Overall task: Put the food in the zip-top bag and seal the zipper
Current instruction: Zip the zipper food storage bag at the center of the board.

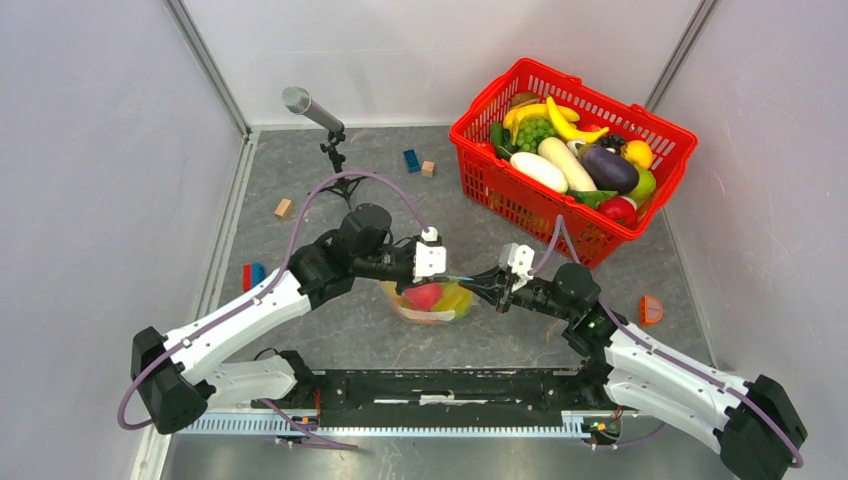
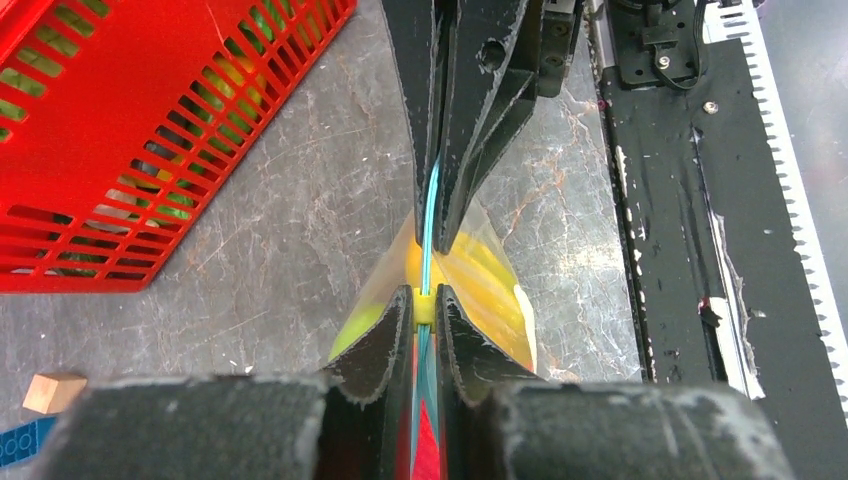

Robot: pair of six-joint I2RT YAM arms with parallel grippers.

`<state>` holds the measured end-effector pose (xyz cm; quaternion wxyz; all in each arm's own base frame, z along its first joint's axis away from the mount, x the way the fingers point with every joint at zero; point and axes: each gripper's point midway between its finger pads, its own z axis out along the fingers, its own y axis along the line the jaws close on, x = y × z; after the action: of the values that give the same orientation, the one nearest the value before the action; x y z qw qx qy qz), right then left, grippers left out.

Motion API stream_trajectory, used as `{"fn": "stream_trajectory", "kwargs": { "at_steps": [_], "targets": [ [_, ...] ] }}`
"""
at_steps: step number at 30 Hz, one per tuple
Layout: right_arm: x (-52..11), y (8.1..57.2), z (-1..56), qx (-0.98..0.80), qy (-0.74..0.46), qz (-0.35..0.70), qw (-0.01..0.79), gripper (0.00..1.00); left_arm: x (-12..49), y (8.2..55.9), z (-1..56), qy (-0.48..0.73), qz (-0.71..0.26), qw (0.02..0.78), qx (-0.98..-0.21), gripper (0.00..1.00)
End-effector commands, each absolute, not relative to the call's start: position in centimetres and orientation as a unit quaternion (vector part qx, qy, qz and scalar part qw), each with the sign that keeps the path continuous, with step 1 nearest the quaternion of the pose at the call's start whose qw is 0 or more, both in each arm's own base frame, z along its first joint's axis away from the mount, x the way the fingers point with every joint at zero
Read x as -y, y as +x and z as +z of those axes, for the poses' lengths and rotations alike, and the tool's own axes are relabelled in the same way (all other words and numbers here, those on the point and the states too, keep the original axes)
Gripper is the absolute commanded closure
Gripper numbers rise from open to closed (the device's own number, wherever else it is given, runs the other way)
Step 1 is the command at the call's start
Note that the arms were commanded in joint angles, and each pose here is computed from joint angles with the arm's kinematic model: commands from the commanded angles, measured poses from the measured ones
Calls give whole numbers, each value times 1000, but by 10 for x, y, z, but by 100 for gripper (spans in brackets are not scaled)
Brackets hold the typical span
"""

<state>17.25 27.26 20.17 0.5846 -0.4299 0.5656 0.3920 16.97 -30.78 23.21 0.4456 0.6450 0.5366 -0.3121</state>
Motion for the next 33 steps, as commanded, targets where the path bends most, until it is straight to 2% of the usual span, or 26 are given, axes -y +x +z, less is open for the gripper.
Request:
{"fn": "stream_trajectory", "kwargs": {
  "at_steps": [1,8,14,22,33],
  "targets": [
    [-259,189,212,-584,-371,366,623,100,299,177,244,617,-295,476,-552,98],
    [-235,207,192,-637,-300,323,632,100,273,197,242,588,-235,506,-586,98],
    [-204,228,187,-670,-209,271,659,100,253,205,238,568,-204,506,-616,98],
    [-181,241,177,-701,-144,232,659,100,228,215,233,538,-157,508,-654,98],
    [-181,240,178,-694,-134,249,663,100,199,207,216,557,-112,464,-680,94]
  ]
}}
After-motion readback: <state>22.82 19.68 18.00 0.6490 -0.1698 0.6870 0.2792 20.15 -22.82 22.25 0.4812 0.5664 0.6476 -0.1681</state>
